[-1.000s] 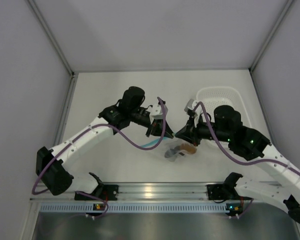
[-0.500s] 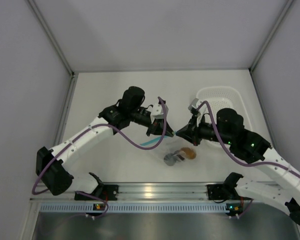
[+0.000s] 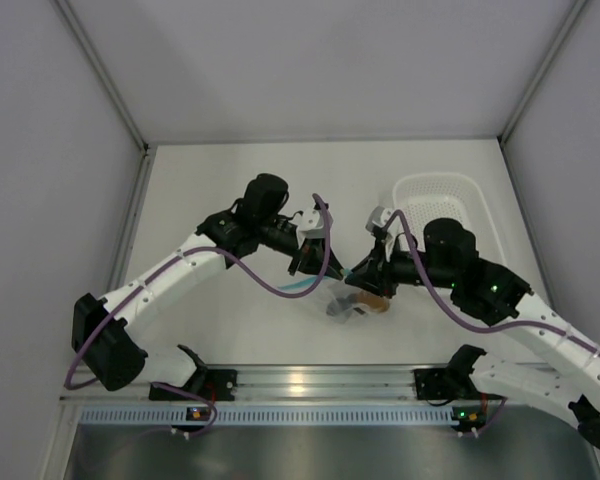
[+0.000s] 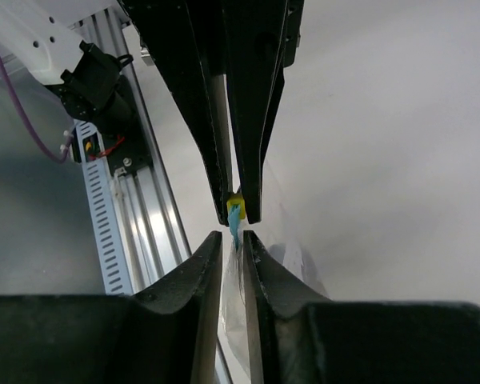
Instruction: Open the zip-top bag and remove the fake food
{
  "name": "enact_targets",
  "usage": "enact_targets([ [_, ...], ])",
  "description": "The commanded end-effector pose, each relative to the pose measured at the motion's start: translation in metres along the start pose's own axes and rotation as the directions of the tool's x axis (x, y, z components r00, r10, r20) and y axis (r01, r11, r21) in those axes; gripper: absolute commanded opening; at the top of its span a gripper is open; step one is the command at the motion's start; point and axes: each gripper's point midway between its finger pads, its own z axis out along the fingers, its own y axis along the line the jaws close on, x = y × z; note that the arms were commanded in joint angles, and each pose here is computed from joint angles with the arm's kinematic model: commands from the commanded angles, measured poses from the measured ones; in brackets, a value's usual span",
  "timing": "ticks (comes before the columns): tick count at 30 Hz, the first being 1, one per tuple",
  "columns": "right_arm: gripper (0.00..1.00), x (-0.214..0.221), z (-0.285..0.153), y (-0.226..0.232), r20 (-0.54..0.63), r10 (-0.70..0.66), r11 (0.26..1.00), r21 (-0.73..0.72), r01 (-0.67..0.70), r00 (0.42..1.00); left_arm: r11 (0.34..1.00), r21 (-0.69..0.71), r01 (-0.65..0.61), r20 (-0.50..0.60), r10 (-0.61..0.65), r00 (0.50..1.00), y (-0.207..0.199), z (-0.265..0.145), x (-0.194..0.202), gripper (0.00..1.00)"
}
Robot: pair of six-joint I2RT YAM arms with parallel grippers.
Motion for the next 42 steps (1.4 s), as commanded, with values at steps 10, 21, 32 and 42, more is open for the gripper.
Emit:
enact_targets([
  [10,0.00,-0.003,0.018,-0.010,0.009,-0.014,0.999,0.041,0.014,1.000,0.998,0.026,-0.054,0.031,0.054,0.998,-0.003,-0.002,-0.011,0.00],
  [21,0.00,-0.019,-0.005,-0.042,0.127,0.041,0.959,0.273,-0.075,0.991,0.993,-0.116,-0.002,-0.018,0.000,1.000,0.023,-0.020,0.011,0.00],
  [32,0.00,-0.040,-0.050,-0.070,0.239,0.013,0.863,0.488,-0.131,0.971,0.969,-0.215,0.123,-0.061,-0.139,0.988,0.046,-0.034,0.055,0.00],
  [42,0.00,-0.053,-0.100,-0.079,0.295,-0.032,0.776,0.610,-0.162,0.955,0.932,-0.292,0.216,-0.056,-0.242,0.969,0.068,-0.054,0.082,0.00],
])
